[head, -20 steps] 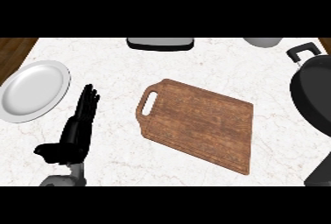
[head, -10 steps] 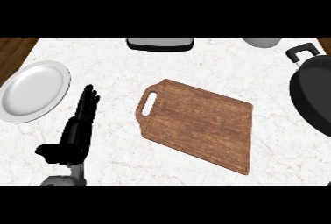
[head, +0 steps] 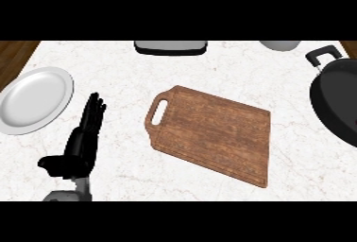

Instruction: Pick the bell pepper from the cutting board and place it in the pot

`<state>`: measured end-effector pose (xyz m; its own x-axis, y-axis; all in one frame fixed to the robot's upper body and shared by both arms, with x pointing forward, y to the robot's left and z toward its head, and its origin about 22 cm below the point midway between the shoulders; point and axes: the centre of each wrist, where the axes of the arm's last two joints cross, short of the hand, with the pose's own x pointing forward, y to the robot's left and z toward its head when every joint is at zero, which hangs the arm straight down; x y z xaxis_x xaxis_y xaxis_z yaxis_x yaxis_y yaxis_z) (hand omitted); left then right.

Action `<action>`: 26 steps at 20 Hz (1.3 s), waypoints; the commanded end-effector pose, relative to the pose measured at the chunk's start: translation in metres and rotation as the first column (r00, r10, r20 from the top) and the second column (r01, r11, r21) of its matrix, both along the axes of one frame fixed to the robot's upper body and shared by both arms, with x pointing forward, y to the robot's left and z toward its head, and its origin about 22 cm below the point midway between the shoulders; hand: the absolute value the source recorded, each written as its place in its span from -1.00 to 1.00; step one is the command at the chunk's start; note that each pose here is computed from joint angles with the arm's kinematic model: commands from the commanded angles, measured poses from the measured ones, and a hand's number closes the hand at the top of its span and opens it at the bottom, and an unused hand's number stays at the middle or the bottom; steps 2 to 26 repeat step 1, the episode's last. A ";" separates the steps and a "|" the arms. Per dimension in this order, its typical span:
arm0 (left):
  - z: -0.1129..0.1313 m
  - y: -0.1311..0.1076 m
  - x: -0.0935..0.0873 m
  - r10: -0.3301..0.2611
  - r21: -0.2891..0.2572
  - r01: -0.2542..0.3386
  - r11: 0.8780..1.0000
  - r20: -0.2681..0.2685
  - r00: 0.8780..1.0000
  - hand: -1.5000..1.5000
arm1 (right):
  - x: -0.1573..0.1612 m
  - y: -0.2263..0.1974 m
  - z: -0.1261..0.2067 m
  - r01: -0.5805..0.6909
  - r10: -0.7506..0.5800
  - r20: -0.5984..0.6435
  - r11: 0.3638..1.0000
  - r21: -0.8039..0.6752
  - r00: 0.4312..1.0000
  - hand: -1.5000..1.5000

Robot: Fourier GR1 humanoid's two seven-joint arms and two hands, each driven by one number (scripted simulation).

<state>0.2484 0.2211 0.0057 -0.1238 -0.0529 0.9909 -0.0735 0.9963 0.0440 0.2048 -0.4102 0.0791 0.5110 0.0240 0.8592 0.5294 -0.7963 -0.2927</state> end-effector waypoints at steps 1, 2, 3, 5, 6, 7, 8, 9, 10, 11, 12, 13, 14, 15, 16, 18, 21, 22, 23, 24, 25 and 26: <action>-0.002 0.008 0.000 -0.004 0.003 0.004 1.000 0.007 1.000 0.00 | -0.021 0.003 0.015 0.061 -0.058 0.162 0.998 -0.009 0.985 -1.00; -0.002 0.008 0.000 -0.004 0.003 0.004 1.000 0.007 1.000 0.00 | -0.021 0.003 0.015 0.061 -0.058 0.162 0.998 -0.009 0.985 -1.00; -0.002 0.008 0.000 -0.004 0.003 0.004 1.000 0.007 1.000 0.00 | -0.021 0.003 0.015 0.061 -0.058 0.162 0.998 -0.009 0.985 -1.00; -0.002 0.008 0.000 -0.004 0.003 0.004 1.000 0.007 1.000 0.00 | -0.021 0.003 0.015 0.061 -0.058 0.162 0.998 -0.009 0.985 -1.00; -0.002 0.008 0.000 -0.004 0.003 0.004 1.000 0.007 1.000 0.00 | -0.021 0.003 0.015 0.061 -0.058 0.162 0.998 -0.009 0.985 -1.00; -0.002 0.008 0.000 -0.004 0.003 0.004 1.000 0.007 1.000 0.00 | -0.021 0.003 0.015 0.061 -0.058 0.162 0.998 -0.009 0.985 -1.00; -0.002 0.008 0.000 -0.004 0.003 0.004 1.000 0.007 1.000 0.00 | -0.021 0.003 0.015 0.061 -0.058 0.162 0.998 -0.009 0.985 -1.00; -0.002 0.008 0.000 -0.004 0.003 0.004 1.000 0.007 1.000 0.00 | -0.021 0.003 0.015 0.061 -0.058 0.162 0.998 -0.009 0.985 -1.00; -0.002 0.008 0.000 -0.004 0.003 0.004 1.000 0.007 1.000 0.00 | -0.021 0.003 0.015 0.061 -0.058 0.162 0.998 -0.009 0.985 -1.00; -0.002 0.008 0.000 -0.004 0.003 0.004 1.000 0.007 1.000 0.00 | -0.021 0.003 0.015 0.061 -0.058 0.162 0.998 -0.009 0.985 -1.00; -0.002 0.008 0.000 -0.004 0.003 0.004 1.000 0.007 1.000 0.00 | -0.021 0.003 0.015 0.061 -0.058 0.162 0.998 -0.009 0.985 -1.00; -0.002 0.008 0.000 -0.004 0.003 0.004 1.000 0.007 1.000 0.00 | -0.021 0.003 0.015 0.061 -0.058 0.162 0.998 -0.009 0.985 -1.00; -0.002 0.008 0.000 -0.004 0.003 0.004 1.000 0.007 1.000 0.00 | -0.021 0.003 0.015 0.061 -0.058 0.162 0.998 -0.009 0.985 -1.00; -0.002 0.008 0.000 -0.004 0.003 0.004 1.000 0.007 1.000 0.00 | -0.021 0.003 0.015 0.061 -0.058 0.162 0.998 -0.009 0.985 -1.00; -0.002 0.008 0.000 -0.004 0.003 0.004 1.000 0.007 1.000 0.00 | -0.021 0.003 0.015 0.061 -0.058 0.162 0.998 -0.009 0.985 -1.00; -0.002 0.008 0.000 -0.004 0.003 0.004 1.000 0.007 1.000 0.00 | -0.021 0.003 0.015 0.061 -0.058 0.162 0.998 -0.009 0.985 -1.00; -0.002 0.008 0.000 -0.004 0.003 0.004 1.000 0.007 1.000 0.00 | -0.021 0.003 0.015 0.061 -0.058 0.162 0.998 -0.009 0.985 -1.00; -0.002 0.008 0.000 -0.004 0.003 0.004 1.000 0.007 1.000 0.00 | -0.021 0.003 0.015 0.061 -0.058 0.162 0.998 -0.009 0.985 -1.00; -0.002 0.008 0.000 -0.004 0.003 0.004 1.000 0.007 1.000 0.00 | -0.021 0.003 0.015 0.061 -0.058 0.162 0.998 -0.009 0.985 -1.00; -0.002 0.008 0.000 -0.004 0.003 0.004 1.000 0.007 1.000 0.00 | -0.021 0.003 0.015 0.061 -0.058 0.162 0.998 -0.009 0.985 -1.00; -0.002 0.008 0.000 -0.004 0.003 0.004 1.000 0.007 1.000 0.00 | -0.021 0.003 0.015 0.061 -0.058 0.162 0.998 -0.009 0.985 -1.00; -0.002 0.008 0.000 -0.004 0.003 0.004 1.000 0.007 1.000 0.00 | -0.021 0.003 0.015 0.061 -0.058 0.162 0.998 -0.009 0.985 -1.00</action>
